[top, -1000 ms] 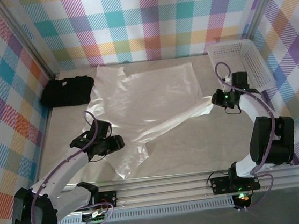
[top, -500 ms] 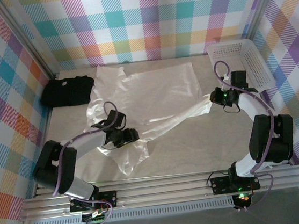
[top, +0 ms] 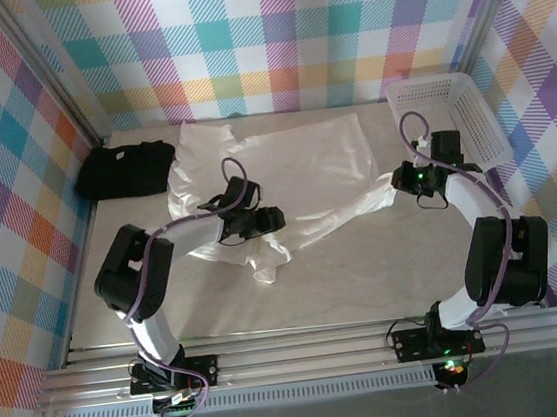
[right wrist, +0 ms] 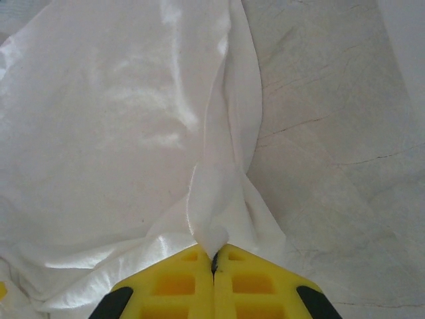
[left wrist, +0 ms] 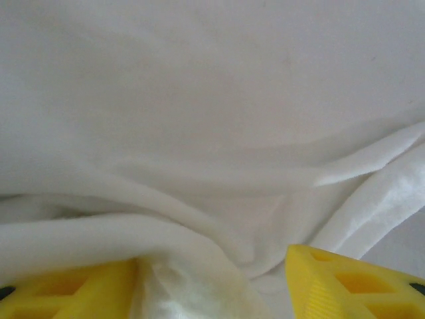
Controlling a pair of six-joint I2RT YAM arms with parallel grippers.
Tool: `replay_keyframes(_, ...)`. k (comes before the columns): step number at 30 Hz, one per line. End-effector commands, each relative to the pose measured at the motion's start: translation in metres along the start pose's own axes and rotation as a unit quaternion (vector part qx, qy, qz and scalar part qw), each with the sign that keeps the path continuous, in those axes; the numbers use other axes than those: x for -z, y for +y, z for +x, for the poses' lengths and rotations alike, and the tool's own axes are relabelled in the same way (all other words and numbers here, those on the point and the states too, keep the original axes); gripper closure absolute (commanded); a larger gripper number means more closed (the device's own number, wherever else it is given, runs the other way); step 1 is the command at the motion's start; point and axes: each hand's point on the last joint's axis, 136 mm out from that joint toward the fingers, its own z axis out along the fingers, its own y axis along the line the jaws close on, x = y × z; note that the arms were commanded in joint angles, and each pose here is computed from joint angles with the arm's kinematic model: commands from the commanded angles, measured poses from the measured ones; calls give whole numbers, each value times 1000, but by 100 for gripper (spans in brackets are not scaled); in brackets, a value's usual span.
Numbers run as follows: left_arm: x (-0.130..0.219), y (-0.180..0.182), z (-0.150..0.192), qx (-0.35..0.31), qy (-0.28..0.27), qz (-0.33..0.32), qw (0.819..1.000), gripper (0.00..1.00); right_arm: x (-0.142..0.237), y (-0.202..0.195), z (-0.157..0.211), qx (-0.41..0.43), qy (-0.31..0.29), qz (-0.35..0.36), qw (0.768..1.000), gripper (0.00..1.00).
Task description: Fold the inside-out t-shirt
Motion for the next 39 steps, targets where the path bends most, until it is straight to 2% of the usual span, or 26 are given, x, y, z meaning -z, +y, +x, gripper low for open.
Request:
replay_keyframes(1,45,9,17,-24,-33,-35,999,38,11,12,-6,6,-14,-19,1000,100)
replay_keyframes(6,82,42,101,-44,-1,-135,990,35,11,14,-2,7,-9,-24,1000,100)
replay_keyframes(9,84,45,142,-33,25,-149,988,35,8,16,-1,8,-6,-28,1000,100)
replay_keyframes(13,71,24,170,-33,40,-116,992,33,4,19,1,10,0,-33,999,100)
replay_keyframes(20,37,-12,162,-58,41,-74,995,29,6,23,3,14,2,-40,999,100)
replay_keyframes(22,34,-9,156,-61,32,-93,993,31,7,23,3,15,-1,-41,999,100)
replay_keyframes(30,31,-22,135,-77,-1,-102,992,42,2,24,4,12,4,-47,999,100)
replay_keyframes(39,38,-24,133,-81,10,-116,990,43,-3,23,5,10,10,-48,999,100)
